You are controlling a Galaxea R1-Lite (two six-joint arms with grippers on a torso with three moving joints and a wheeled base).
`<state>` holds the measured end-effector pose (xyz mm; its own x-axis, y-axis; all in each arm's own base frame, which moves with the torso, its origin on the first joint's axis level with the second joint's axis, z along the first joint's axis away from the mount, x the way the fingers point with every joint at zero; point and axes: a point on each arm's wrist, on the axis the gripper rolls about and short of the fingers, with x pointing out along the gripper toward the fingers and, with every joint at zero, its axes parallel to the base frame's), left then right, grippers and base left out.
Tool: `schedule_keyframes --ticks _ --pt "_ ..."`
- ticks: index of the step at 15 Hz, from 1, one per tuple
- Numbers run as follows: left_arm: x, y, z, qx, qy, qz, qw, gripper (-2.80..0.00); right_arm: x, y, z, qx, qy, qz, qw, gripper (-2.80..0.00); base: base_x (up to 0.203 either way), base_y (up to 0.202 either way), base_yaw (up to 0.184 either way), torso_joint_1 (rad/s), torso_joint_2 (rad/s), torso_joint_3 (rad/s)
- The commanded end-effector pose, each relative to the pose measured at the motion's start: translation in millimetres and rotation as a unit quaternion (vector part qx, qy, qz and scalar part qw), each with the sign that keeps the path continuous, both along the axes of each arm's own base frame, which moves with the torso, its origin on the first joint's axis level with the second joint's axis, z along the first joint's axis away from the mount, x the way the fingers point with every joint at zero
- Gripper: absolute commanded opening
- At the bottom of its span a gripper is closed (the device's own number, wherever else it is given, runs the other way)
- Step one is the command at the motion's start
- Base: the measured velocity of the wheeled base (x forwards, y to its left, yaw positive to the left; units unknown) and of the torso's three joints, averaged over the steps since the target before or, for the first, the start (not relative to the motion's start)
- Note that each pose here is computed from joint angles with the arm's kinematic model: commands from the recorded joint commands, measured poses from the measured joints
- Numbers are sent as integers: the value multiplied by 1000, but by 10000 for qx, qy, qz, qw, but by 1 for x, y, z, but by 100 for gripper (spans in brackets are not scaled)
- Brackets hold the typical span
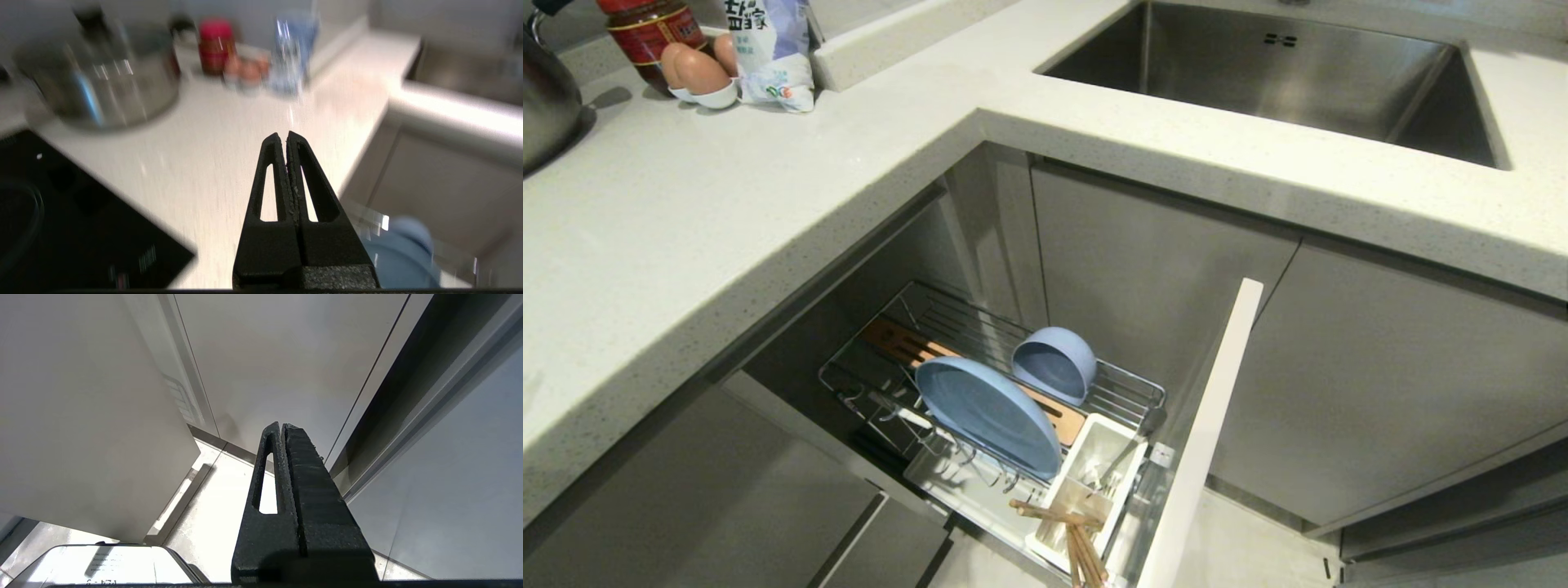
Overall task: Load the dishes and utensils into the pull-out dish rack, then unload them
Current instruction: Take the plate out of the cupboard
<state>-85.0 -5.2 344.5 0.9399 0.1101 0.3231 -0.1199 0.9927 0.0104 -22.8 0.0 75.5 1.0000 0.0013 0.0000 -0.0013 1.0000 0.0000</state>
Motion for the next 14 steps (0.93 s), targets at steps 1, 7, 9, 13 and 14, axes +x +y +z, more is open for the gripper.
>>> schedule_keyframes --ticks 1,7,9,13,14 --pt "-12 -3 -50 150 179 3 9997 -280 0 0 0 0 0 1 10000 -280 0 0 0 0 0 0" --pt "0 -4 -78 -23 378 -8 9993 -280 0 0 0 0 0 1 10000 -280 0 0 0 0 0 0" --pt "4 -3 -81 -36 460 -7 9989 -280 0 0 0 0 0 1 10000 -280 0 0 0 0 0 0" --pt "11 0 -95 287 789 -10 9965 -280 0 0 0 0 0 1 10000 -280 0 0 0 0 0 0" --pt "14 0 -99 274 870 5 9958 -280 0 0 0 0 0 1 10000 -280 0 0 0 0 0 0"
